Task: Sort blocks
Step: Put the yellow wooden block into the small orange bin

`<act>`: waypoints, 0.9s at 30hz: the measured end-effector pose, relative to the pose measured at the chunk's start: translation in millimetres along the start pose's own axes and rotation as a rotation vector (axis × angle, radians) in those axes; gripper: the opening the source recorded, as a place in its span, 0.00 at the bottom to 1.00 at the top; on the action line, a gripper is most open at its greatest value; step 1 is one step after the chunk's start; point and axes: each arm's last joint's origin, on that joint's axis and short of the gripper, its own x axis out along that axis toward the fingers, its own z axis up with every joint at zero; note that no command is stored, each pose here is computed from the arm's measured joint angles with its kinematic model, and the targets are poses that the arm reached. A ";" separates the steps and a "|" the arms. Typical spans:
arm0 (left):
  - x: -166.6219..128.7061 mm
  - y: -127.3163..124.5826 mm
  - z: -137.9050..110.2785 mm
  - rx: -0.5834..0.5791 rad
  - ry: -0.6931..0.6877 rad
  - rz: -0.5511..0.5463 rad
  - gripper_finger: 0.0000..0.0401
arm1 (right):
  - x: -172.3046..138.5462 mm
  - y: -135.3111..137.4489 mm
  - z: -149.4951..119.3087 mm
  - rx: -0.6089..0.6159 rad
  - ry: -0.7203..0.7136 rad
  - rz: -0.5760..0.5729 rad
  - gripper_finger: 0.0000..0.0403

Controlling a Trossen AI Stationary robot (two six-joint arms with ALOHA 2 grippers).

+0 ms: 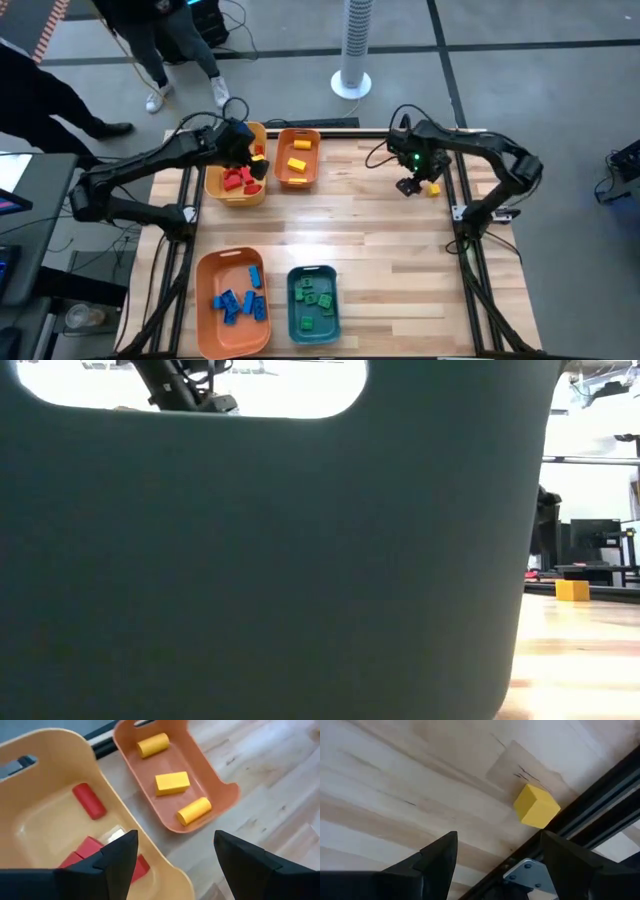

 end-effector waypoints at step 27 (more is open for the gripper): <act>-3.6 -16.1 -13.2 0.068 0.056 -0.035 0.64 | 73.8 -20.6 48.8 -0.069 0.350 -0.111 0.72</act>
